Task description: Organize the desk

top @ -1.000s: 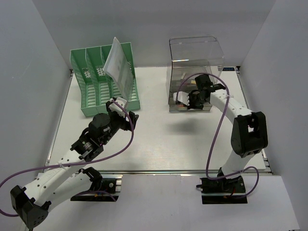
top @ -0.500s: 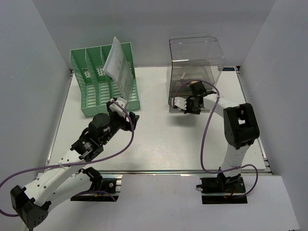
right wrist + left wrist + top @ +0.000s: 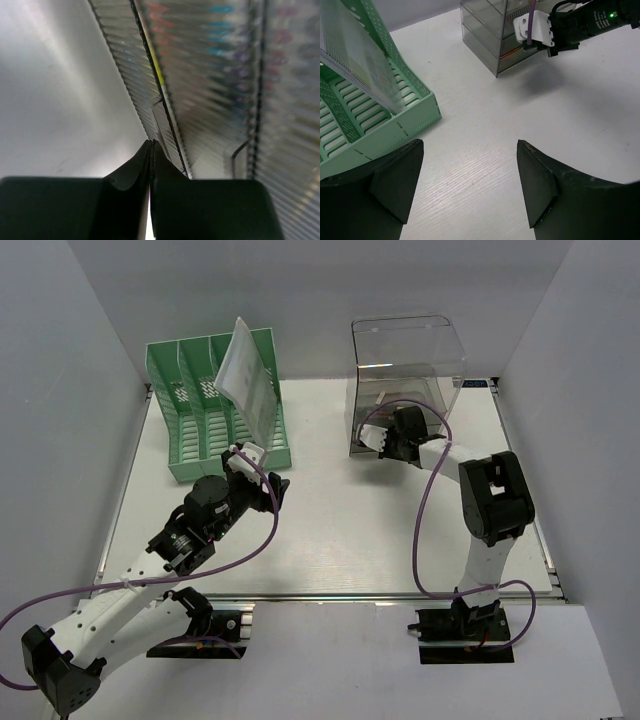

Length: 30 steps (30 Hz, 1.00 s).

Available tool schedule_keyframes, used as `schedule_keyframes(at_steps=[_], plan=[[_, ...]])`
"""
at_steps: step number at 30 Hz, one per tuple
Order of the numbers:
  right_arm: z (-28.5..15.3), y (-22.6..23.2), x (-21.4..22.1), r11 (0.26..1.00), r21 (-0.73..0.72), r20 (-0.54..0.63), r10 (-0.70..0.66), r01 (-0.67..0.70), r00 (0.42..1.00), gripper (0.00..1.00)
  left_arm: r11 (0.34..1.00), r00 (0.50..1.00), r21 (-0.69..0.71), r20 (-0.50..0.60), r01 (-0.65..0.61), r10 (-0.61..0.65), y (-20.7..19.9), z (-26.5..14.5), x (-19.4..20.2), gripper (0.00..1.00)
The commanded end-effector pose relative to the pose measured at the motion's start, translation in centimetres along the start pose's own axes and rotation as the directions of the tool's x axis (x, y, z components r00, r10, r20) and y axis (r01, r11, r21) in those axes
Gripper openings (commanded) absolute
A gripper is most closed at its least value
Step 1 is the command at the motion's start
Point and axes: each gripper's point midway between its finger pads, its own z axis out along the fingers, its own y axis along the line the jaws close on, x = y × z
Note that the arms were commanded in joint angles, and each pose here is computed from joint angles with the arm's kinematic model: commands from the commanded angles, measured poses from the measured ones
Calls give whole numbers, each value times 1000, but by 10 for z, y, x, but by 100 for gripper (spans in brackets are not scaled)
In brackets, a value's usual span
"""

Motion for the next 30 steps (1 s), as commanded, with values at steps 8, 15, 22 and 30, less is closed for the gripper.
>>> schedule_keyframes(at_steps=[8,15,22,30], plan=[[4,-25,-9,991,130,37,33,-38,999,0,1000,1000,-7,1,-10,10,2,0,1,85],[-71,10,-54,969,-128,233,234,-209,944,0,1000,1000,-7,13,-12,12,2,-2,-1,86],[-192,33,-93,693,-351,279,720,-630,635,80,985,998,164,47,-47,40,-26,-6,-2,98],[-284,21,-91,631,-220,445,744,-744,499,89,947,1000,319,-23,26,-20,-59,-3,9,98]])
